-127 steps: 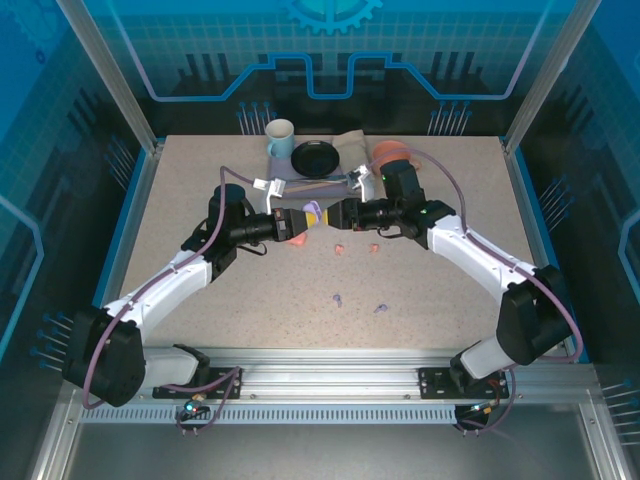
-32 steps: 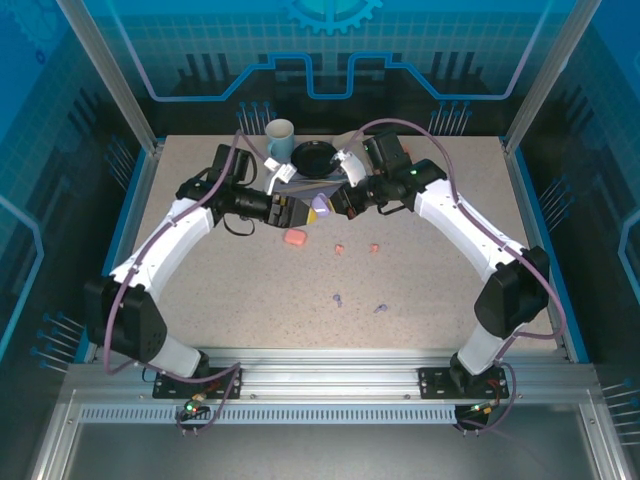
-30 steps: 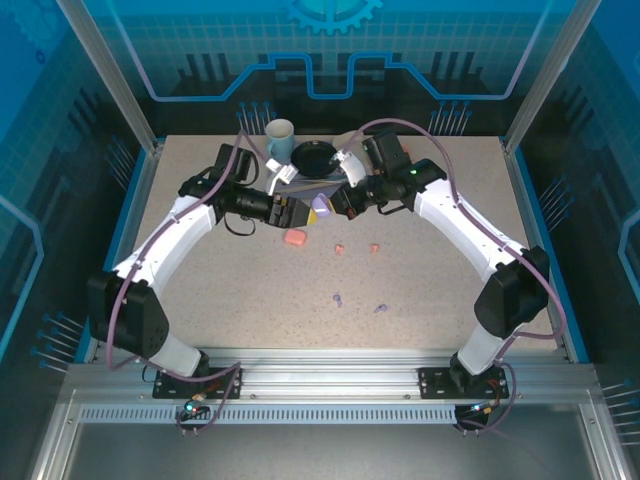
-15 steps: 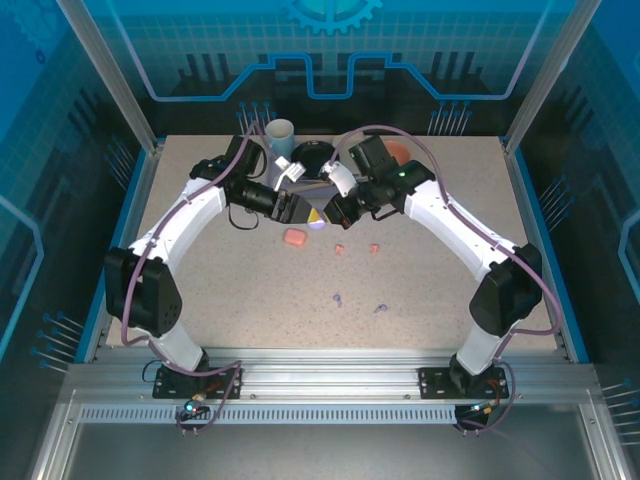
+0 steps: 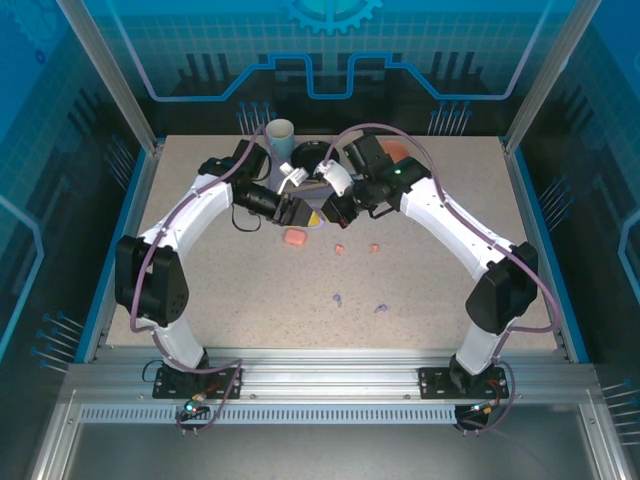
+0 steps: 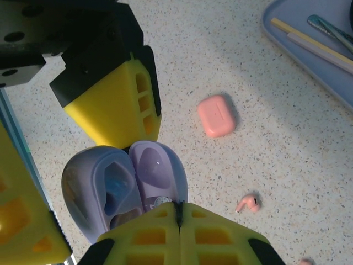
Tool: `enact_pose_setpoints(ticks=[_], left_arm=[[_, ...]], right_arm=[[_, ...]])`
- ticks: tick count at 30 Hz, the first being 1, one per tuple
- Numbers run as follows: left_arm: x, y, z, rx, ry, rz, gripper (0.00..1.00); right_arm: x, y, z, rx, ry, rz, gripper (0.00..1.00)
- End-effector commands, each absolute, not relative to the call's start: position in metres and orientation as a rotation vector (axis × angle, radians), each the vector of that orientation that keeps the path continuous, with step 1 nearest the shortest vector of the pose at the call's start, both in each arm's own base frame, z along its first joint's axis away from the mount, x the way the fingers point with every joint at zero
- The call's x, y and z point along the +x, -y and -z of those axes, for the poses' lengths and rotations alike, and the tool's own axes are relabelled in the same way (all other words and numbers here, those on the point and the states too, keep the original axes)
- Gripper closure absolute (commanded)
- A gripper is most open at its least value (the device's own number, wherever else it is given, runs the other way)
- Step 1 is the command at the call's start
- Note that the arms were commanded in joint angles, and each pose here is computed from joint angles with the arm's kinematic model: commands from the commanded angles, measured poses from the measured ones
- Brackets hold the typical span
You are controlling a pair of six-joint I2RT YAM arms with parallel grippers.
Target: Insert the wireless bluetooth earbuds into the charging case
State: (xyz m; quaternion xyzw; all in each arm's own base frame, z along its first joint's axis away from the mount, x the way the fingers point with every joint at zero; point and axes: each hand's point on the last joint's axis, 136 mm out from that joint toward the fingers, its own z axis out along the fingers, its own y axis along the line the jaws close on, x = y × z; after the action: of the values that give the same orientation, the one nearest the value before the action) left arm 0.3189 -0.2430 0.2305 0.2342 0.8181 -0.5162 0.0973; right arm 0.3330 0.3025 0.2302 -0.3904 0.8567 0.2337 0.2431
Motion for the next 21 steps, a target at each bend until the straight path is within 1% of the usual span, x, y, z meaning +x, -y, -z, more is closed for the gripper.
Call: enact_pose_setpoints(ticks=[1,6,13,21], left_arm=[[0.320,0.246,-0.244,0.721,-2.371,1.582,0.43],[0.318,0.247,-0.245,0.729,-2.360,1.615,0.50],[0.314,0.247,-0.237,0.723,-2.371,1.634,0.50],[0.315,0.248,-0.226,0.707,-2.390,1.645,0.53]], right_arm=[[0.330,-0.304,-0.230,-1.105,-2.343,-0.612,1.00],[0.332,-0.303,-0.229,-1.101,-2.347,-0.596,1.00],[0.334,-0.304,-0.230,-1.096,-2.345,-0.594,1.00],[0.335,-0.306,-0.234,-1.088,-2.335,-0.603,1.00]])
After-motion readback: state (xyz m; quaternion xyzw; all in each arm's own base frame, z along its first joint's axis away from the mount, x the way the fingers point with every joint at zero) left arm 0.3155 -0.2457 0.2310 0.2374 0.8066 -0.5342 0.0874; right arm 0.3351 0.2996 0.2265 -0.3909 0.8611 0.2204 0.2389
